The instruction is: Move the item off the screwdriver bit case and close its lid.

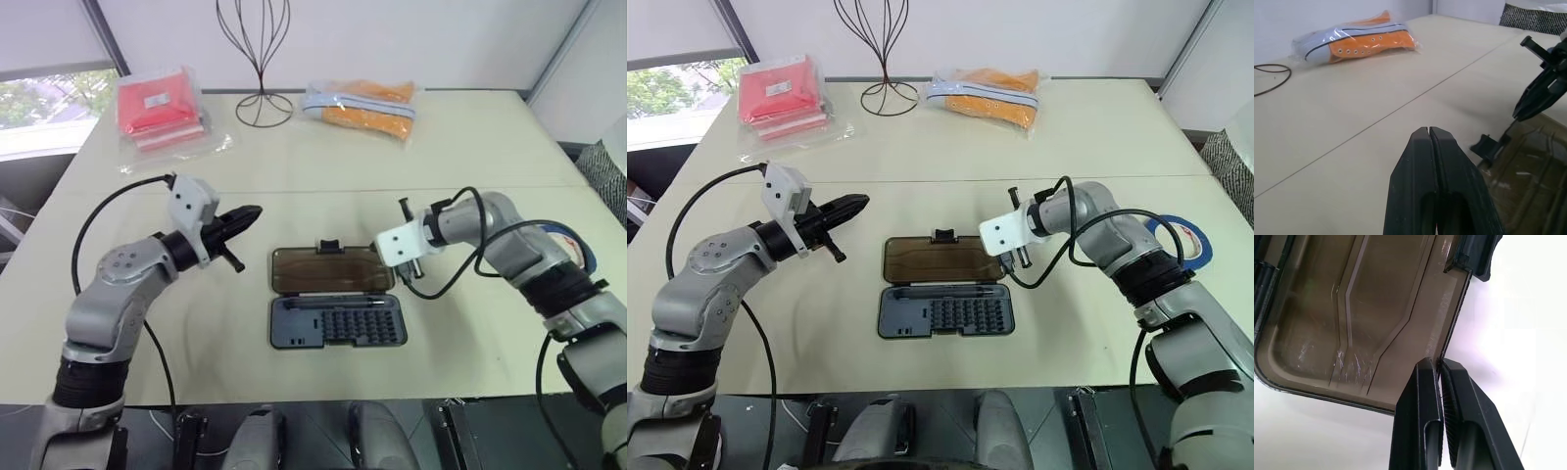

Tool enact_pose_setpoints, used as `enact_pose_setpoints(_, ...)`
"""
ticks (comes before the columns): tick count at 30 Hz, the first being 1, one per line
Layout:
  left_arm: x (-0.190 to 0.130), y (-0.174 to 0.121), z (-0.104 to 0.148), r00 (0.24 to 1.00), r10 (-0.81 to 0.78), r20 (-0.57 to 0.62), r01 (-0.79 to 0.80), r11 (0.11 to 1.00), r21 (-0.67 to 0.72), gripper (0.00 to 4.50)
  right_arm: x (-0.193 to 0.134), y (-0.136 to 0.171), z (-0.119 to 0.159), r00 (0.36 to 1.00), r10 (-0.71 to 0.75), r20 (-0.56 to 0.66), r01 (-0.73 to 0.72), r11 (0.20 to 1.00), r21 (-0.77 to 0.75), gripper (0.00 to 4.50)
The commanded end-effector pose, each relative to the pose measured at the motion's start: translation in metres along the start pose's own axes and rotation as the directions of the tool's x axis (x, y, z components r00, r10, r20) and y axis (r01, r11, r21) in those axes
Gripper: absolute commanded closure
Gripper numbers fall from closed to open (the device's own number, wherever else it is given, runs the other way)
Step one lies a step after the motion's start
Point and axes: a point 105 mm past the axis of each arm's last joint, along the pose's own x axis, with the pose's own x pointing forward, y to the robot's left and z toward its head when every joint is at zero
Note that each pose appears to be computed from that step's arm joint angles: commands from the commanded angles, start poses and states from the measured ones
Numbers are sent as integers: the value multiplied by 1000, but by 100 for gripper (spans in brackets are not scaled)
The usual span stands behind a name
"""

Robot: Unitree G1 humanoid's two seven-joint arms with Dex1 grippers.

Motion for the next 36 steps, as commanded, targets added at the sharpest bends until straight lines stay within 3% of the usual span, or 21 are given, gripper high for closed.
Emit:
enact_pose_setpoints(1,-1,2,14,999,3,41,-5,999,45,450,-5,3,5,1000,15,12,-15,998,-59,441)
enact_pose_setpoints(9,1,1,14,999,-7,43,5,999,45,450,-5,4,14,999,0,47,3,998,-55,441)
enact_pose_setpoints(26,5,0,12,999,-22,43,20,999,43,450,-9,10,-13,992,-1,-127,9,998,65,441)
enact_pose_setpoints(32,8,0,12,999,-32,44,30,999,41,450,-11,14,-10,993,8,-116,1,997,74,441)
enact_pose_setpoints(36,8,0,11,998,-36,42,34,999,43,450,-12,15,-7,996,7,-94,1,996,86,292)
